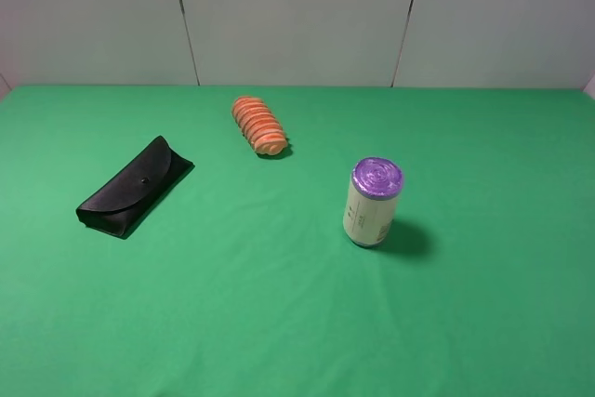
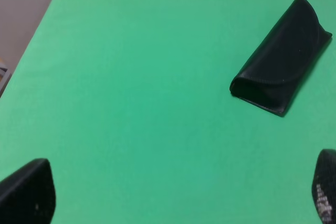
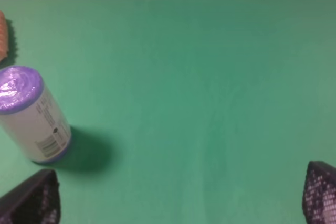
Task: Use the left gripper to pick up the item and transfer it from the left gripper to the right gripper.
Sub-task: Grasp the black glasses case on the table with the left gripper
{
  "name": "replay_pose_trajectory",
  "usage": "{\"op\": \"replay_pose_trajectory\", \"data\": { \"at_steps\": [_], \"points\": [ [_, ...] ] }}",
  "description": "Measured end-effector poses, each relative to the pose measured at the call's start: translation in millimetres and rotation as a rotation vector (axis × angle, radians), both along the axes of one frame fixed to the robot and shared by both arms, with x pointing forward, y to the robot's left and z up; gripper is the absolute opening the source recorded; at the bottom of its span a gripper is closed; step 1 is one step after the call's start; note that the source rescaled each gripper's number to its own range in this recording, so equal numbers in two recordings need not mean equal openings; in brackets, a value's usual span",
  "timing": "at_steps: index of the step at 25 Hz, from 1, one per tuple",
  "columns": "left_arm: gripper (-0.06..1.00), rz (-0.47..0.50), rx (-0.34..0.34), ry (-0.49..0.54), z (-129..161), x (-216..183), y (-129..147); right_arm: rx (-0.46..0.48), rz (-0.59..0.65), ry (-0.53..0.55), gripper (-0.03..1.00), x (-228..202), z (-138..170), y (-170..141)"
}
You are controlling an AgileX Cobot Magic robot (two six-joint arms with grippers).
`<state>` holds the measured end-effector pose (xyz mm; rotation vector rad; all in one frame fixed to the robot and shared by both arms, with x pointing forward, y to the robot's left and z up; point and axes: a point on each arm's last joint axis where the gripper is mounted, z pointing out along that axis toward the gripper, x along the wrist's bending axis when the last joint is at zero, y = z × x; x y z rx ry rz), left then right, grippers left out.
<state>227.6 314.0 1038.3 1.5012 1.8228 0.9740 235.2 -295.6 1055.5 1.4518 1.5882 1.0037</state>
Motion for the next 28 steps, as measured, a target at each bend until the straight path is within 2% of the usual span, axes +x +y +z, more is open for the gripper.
{"op": "replay_pose_trajectory", "data": {
  "at_steps": [28],
  "points": [
    [0.95,0.0,0.001,0.0,0.0,0.0,0.1,0.0,0.0,0.0,1.0,0.0,0.0,0.0]
  ]
}}
